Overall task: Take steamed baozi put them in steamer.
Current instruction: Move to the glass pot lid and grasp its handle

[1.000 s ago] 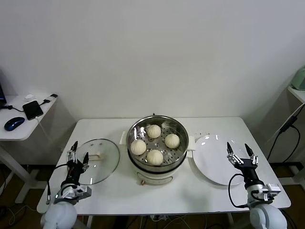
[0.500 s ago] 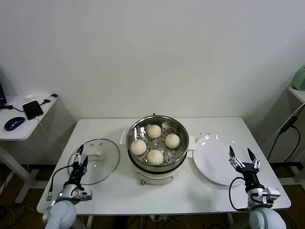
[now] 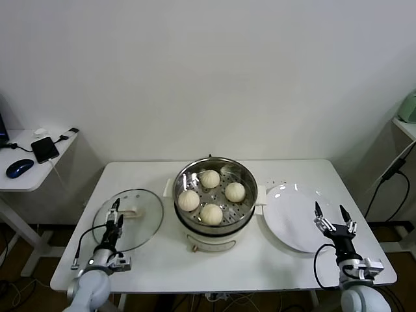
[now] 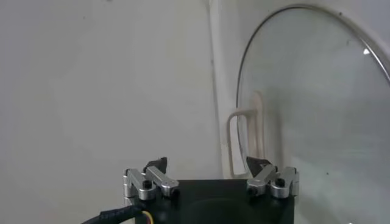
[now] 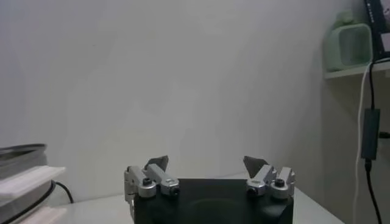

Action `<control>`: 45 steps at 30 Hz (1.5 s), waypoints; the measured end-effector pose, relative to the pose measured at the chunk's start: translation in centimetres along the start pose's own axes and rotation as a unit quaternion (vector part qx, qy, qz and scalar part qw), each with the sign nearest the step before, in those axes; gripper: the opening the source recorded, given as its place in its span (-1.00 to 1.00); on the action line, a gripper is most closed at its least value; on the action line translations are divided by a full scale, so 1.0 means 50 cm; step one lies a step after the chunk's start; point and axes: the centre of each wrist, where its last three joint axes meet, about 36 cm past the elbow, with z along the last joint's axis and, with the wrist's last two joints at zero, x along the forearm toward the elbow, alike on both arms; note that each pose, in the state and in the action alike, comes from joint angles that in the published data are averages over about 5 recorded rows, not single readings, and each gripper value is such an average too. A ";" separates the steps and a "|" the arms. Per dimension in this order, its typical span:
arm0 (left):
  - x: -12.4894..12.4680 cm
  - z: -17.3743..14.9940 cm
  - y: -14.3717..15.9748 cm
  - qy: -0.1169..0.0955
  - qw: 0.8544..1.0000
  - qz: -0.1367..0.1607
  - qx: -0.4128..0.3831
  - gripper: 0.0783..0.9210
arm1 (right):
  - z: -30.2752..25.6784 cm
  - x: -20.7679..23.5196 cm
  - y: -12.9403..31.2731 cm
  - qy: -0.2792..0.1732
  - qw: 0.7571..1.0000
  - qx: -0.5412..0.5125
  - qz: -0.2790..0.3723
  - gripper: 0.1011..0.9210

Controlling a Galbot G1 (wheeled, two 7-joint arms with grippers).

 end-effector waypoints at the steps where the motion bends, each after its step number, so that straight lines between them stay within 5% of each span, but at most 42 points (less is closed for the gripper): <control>1: -0.003 0.000 -0.001 0.001 1.000 0.000 -0.002 0.77 | 0.001 0.000 -0.001 0.000 1.000 0.000 0.001 0.76; 34: -0.102 -0.035 0.013 0.048 0.998 -0.004 0.030 0.75 | 0.022 -0.001 -0.005 0.008 1.000 -0.002 0.004 0.76; 45: -0.099 -0.047 0.002 0.054 0.997 0.017 0.049 0.08 | 0.025 -0.005 -0.006 0.008 1.000 -0.001 0.003 0.76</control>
